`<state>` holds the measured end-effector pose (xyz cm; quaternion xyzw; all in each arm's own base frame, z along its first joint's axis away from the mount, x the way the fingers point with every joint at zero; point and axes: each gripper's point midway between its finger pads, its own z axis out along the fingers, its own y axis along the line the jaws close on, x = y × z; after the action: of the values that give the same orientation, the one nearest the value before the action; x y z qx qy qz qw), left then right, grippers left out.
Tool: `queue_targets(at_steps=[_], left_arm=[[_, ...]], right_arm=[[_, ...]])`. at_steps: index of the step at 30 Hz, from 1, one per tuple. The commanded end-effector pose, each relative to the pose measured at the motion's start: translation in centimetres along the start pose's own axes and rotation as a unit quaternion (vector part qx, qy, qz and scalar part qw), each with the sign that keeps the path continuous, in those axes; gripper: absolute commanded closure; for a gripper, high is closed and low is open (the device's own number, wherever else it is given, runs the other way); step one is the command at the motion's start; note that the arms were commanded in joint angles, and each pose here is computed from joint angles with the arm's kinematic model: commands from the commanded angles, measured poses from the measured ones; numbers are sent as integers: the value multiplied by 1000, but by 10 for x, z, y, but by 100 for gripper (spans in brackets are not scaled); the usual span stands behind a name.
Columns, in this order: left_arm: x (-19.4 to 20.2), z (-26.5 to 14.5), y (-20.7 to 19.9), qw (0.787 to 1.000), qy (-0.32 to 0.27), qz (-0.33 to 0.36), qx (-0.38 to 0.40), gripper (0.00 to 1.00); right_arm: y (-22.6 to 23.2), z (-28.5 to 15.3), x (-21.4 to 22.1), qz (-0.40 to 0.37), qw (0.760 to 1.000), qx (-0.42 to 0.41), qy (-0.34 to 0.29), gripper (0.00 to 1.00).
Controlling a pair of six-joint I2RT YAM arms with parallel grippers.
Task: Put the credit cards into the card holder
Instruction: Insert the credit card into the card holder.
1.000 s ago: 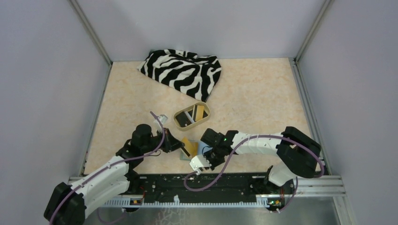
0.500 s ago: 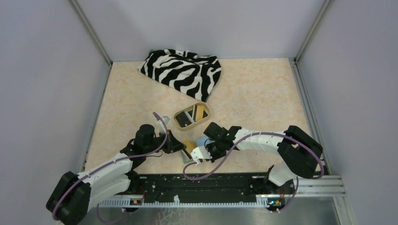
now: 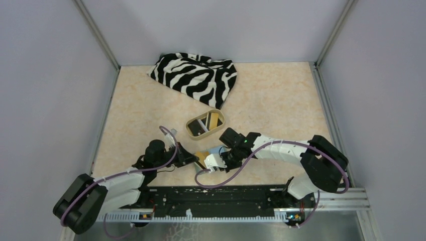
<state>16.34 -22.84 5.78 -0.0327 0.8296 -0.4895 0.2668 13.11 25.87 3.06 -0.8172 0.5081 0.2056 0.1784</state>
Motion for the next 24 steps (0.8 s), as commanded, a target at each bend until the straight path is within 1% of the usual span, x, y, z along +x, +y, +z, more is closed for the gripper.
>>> queue_targets(at_steps=[1,12,24], left_arm=[[-14,4,-12,999,-32,-8,28,100],[-5,19,1,999,11,-31,-1,100],[2,33,6,998,51,-39,-5,100]], right_arm=[[-13,-13,-21,-6,999,21,-34,97],[-15,-14,-20,-3,999,26,-32,97],[-17,-15,-17,1,999,32,-28,97]])
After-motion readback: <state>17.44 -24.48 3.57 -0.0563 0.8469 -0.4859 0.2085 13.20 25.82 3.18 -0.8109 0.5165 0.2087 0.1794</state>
